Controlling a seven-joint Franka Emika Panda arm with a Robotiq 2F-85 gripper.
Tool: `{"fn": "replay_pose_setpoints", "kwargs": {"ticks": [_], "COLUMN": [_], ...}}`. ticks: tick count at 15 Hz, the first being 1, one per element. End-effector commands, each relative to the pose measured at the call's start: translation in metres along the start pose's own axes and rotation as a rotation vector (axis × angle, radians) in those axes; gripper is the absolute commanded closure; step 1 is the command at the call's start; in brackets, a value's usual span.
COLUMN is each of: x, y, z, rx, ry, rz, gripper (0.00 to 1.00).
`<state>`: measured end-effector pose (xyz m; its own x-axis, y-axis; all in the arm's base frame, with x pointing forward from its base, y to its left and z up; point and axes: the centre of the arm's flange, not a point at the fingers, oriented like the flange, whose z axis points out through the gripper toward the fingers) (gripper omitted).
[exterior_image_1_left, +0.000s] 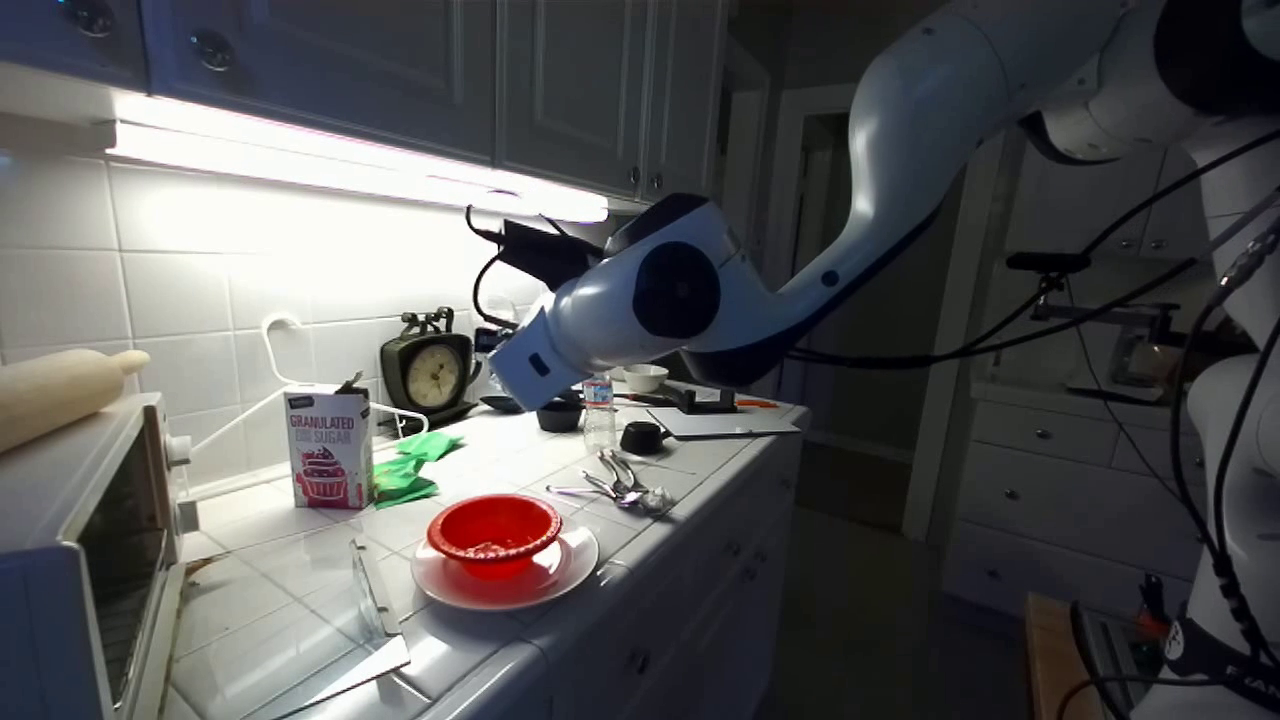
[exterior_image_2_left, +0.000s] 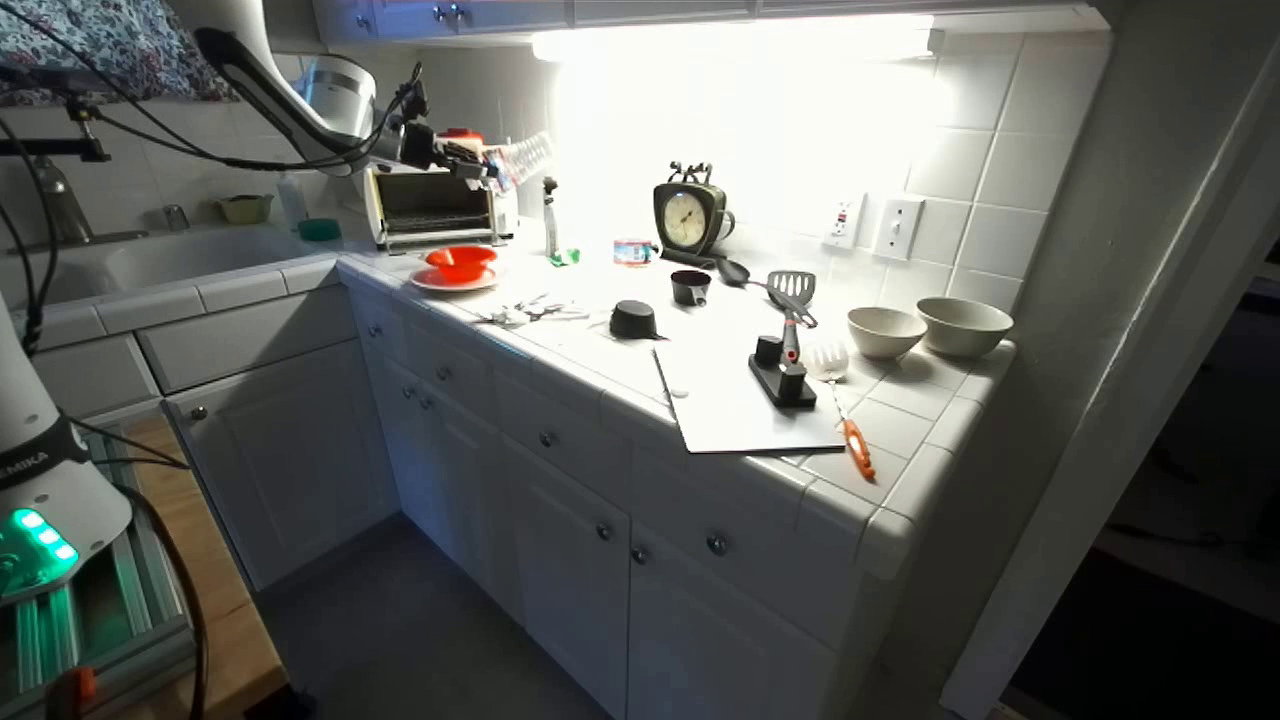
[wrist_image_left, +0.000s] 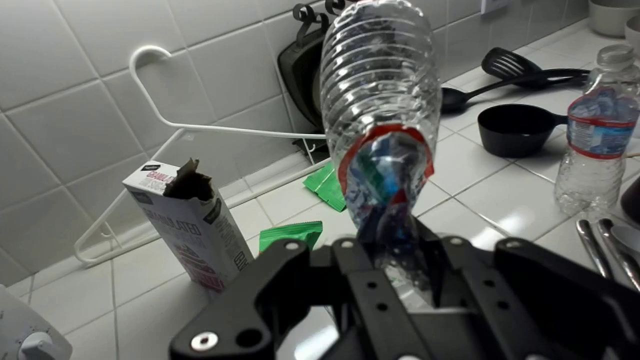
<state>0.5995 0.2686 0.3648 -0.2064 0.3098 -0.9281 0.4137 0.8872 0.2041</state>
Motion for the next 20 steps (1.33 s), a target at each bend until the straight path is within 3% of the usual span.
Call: {"fn": "replay_pose_setpoints", "kwargs": {"ticks": [1, 12, 20], "x": [-0.011, 0.018, 0.036], "y": [-0.016, -0.071, -0.101], "z": [0.008, 0.030, 0.044], "rx": [0.067, 0.191, 0.132], "ry": [0.088, 0.253, 0.358], "rz": [-0.043, -0.154, -0.273], "gripper": [0.98, 0.98, 0.98]}}
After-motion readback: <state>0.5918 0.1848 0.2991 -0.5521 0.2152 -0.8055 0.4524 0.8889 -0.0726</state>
